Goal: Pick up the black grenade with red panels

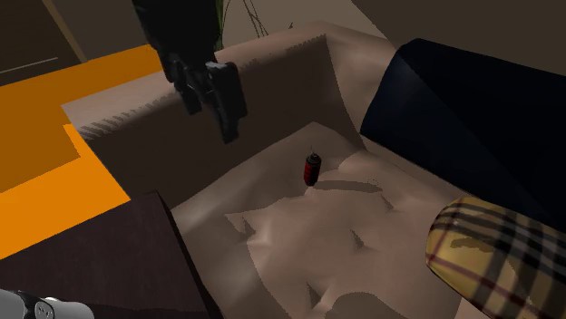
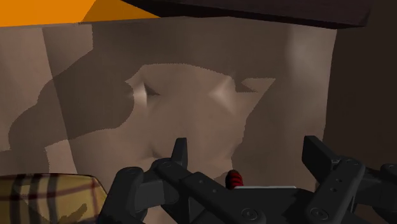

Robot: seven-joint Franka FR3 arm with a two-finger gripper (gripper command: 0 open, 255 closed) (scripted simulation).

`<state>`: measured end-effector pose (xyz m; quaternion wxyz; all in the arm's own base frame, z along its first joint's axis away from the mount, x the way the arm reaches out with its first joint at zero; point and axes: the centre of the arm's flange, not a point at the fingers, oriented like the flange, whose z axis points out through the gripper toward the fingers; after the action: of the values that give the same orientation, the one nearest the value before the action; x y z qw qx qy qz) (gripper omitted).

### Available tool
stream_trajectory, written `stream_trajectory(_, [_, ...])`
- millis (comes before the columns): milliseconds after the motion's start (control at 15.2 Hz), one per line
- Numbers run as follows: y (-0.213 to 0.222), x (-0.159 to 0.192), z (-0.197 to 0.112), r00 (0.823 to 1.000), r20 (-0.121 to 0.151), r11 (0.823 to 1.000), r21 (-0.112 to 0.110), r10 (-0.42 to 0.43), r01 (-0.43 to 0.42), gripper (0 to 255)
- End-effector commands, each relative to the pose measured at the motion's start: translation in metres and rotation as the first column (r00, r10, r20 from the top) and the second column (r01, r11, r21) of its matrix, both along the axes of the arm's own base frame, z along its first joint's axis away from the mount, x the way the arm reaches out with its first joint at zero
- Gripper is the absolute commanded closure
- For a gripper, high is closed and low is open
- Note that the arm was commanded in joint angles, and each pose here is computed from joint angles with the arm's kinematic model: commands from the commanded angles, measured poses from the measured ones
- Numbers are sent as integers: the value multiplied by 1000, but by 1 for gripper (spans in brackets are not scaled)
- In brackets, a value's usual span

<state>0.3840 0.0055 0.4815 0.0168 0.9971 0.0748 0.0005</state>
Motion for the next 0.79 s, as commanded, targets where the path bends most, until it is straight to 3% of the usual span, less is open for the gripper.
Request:
stream_trajectory(0, [2,18,-22,1000,8,1000,8,0,0,0])
stream_trajectory(726, [18,114,-124,999,38,999,49,2,-4,0])
